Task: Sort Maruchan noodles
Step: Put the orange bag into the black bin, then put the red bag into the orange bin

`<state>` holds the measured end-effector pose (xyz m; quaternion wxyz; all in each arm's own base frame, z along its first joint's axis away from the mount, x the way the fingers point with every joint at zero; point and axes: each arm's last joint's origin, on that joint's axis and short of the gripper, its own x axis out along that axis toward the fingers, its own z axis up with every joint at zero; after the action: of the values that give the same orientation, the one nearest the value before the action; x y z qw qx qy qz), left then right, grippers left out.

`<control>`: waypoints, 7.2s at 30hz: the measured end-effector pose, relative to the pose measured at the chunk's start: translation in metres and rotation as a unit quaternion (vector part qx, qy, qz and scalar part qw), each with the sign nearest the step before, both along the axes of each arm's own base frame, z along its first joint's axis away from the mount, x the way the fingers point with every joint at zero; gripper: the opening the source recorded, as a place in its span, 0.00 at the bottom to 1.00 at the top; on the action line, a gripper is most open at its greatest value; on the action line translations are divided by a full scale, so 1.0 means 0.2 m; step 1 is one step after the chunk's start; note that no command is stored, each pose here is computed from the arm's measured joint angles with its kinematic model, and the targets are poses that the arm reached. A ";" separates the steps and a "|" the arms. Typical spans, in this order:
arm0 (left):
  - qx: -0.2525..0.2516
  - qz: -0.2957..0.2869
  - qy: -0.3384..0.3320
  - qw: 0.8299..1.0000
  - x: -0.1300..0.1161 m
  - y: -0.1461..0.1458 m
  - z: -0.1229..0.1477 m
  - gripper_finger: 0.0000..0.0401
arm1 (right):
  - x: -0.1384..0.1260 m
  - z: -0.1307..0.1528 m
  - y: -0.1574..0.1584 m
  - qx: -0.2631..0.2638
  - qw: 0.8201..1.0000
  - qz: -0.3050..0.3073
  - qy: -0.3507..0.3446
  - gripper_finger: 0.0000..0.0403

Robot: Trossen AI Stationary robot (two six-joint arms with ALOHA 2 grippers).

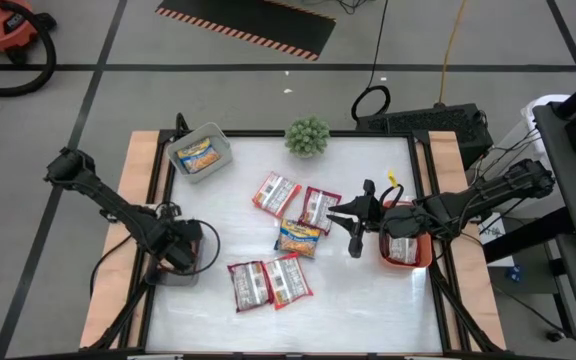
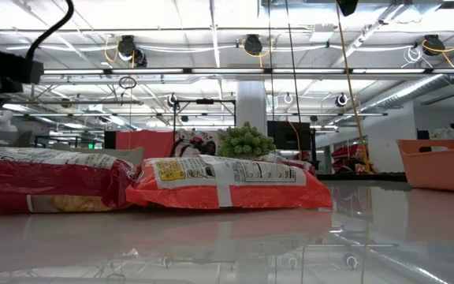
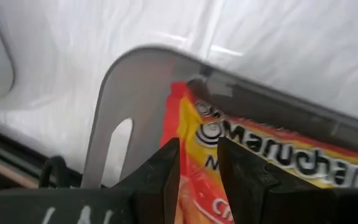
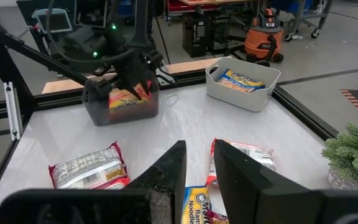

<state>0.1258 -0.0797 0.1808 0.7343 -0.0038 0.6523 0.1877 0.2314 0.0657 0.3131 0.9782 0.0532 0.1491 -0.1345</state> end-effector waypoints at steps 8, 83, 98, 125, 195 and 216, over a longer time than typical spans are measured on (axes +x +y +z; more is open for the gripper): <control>-0.015 -0.050 -0.040 0.998 0.08 -0.05 0.17 0.28 | 0.01 0.00 0.00 0.002 1.000 0.000 -0.004 0.20; 0.119 -0.175 -0.255 0.943 0.29 0.00 0.64 0.28 | 0.52 -0.58 -0.10 -0.016 0.916 0.049 0.398 0.25; 0.139 -0.213 -0.229 0.940 0.30 0.00 0.49 0.28 | 0.40 -0.76 -0.12 -0.033 0.891 0.047 0.451 0.40; 0.153 -0.168 -0.222 0.948 0.34 0.10 0.45 0.28 | 0.36 -0.82 -0.19 -0.084 0.880 0.029 0.466 0.02; 0.167 -0.234 -0.241 0.927 0.89 0.11 0.10 0.74 | 0.27 -0.81 -0.12 -0.174 0.933 0.154 0.276 0.14; 0.163 -0.268 -0.305 0.899 0.93 0.07 0.15 0.74 | 0.35 -0.71 -0.10 -0.186 0.957 0.172 0.138 0.00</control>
<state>0.3123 -0.0652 0.2103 0.9100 0.2338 0.3334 0.0777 0.3015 0.0455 0.1719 0.9491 -0.1755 0.2617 0.0043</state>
